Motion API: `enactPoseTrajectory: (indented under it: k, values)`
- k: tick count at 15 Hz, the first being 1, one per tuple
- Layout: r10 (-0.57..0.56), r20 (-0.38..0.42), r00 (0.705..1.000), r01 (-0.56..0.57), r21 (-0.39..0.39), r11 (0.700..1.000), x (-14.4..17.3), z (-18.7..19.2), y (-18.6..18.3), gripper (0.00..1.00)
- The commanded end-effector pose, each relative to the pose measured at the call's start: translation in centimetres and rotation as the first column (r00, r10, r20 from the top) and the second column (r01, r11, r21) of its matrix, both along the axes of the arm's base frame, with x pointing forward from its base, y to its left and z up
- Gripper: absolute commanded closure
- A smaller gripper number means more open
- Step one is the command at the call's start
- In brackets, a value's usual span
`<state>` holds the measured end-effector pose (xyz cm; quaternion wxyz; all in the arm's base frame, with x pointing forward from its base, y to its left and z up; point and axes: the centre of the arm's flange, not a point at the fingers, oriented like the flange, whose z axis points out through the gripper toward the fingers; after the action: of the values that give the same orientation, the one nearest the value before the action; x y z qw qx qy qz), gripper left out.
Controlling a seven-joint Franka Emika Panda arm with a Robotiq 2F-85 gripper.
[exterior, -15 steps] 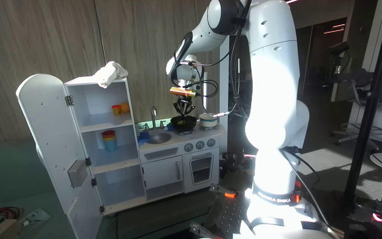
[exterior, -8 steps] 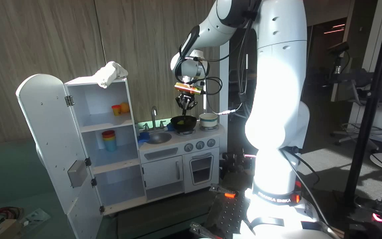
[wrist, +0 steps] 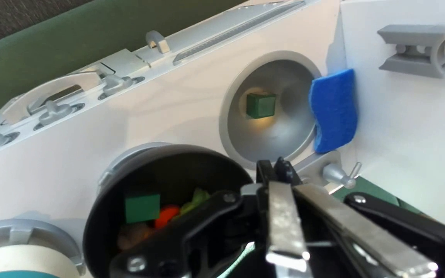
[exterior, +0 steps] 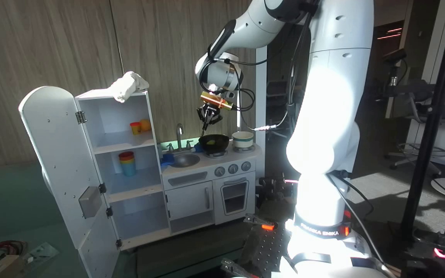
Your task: Put the plastic fruits in the bowl, then use the spoon to move them around
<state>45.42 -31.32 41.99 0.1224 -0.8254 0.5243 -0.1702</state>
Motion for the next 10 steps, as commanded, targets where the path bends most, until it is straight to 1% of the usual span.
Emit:
enactPoseTrajectory:
  k: [1,3,5,7,10]
  values:
    - [0.097,0.052,0.994,-0.096,-0.029,0.995,1.1,0.6,4.4,0.98]
    - [0.136,0.029,0.99,-0.135,-0.023,0.991,2.8,-0.2,6.0,0.98]
    - [0.157,0.008,0.988,-0.157,-0.017,0.987,4.7,-1.2,6.7,0.98]
    - [0.161,-0.017,0.987,-0.161,-0.012,0.987,6.2,-2.1,6.7,0.98]
    - [0.146,-0.066,0.987,-0.146,0.003,0.989,7.9,-3.9,5.6,0.98]
